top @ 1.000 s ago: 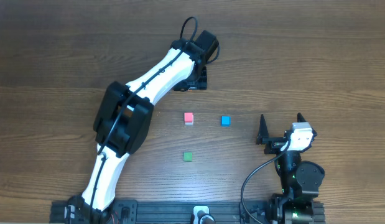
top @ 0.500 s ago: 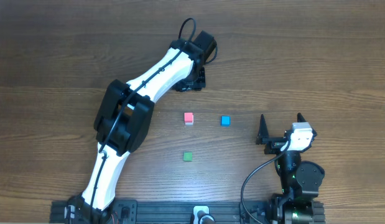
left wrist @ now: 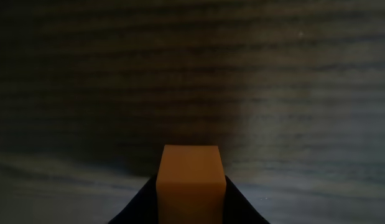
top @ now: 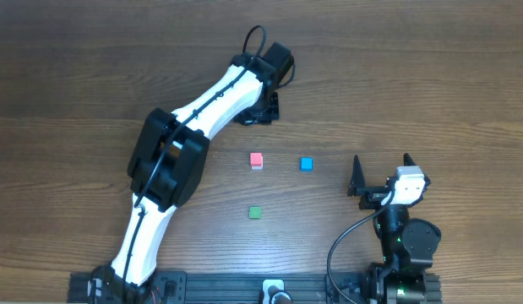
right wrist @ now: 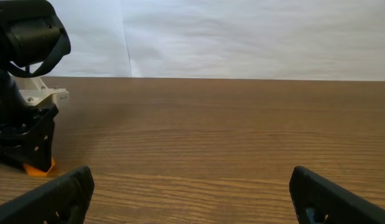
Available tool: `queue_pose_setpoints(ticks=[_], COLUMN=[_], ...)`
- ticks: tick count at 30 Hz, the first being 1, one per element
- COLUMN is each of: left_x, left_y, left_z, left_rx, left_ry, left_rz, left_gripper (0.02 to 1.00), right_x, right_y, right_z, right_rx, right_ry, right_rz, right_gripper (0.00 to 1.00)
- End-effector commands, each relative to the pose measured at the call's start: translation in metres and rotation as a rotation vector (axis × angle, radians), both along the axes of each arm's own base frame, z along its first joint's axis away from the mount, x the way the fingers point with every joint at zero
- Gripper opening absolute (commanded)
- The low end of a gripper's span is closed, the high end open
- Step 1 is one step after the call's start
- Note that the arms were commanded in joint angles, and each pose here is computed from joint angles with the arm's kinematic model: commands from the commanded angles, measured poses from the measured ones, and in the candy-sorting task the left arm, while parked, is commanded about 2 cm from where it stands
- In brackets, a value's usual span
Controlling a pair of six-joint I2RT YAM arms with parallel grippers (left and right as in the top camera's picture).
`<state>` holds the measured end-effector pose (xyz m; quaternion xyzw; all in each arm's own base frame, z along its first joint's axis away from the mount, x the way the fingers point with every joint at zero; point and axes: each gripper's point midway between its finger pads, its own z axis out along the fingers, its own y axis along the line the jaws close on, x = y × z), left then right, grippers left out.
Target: Stack Cubes
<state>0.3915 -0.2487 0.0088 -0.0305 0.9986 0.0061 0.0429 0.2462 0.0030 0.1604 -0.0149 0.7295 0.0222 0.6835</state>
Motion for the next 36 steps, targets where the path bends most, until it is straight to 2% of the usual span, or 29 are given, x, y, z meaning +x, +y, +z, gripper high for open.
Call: queue_pose_setpoints(ticks=[1, 7, 10, 19, 36], left_x=[-0.007, -0.044, -0.067, -0.111, -0.112], left_y=[-0.010, -0.012, -0.015, -0.009, 0.001], left_z=[0.060, 0.120, 0.131, 0.091, 0.068], left_rx=[-0.060, -0.092, -0.095, -0.030, -0.029], left_ry=[-0.066, -0.095, -0.106, -0.050, -0.019], left_rz=[0.001, 0.024, 0.015, 0.040, 0.080], left_gripper=[0.187, 0.165, 0.163, 0.159, 0.159], right_x=[0.000, 0.000, 0.000, 0.000, 0.000], right_y=[0.002, 0.002, 0.002, 0.002, 0.002], right_z=[-0.001, -0.001, -0.001, -0.001, -0.001], right_rx=[-0.001, -0.001, -0.001, 0.000, -0.001], right_ry=[-0.002, -0.002, -0.002, -0.002, -0.002], right_rz=[0.010, 0.010, 0.010, 0.010, 0.010], right_gripper=[0.993, 0.993, 0.991, 0.993, 0.991])
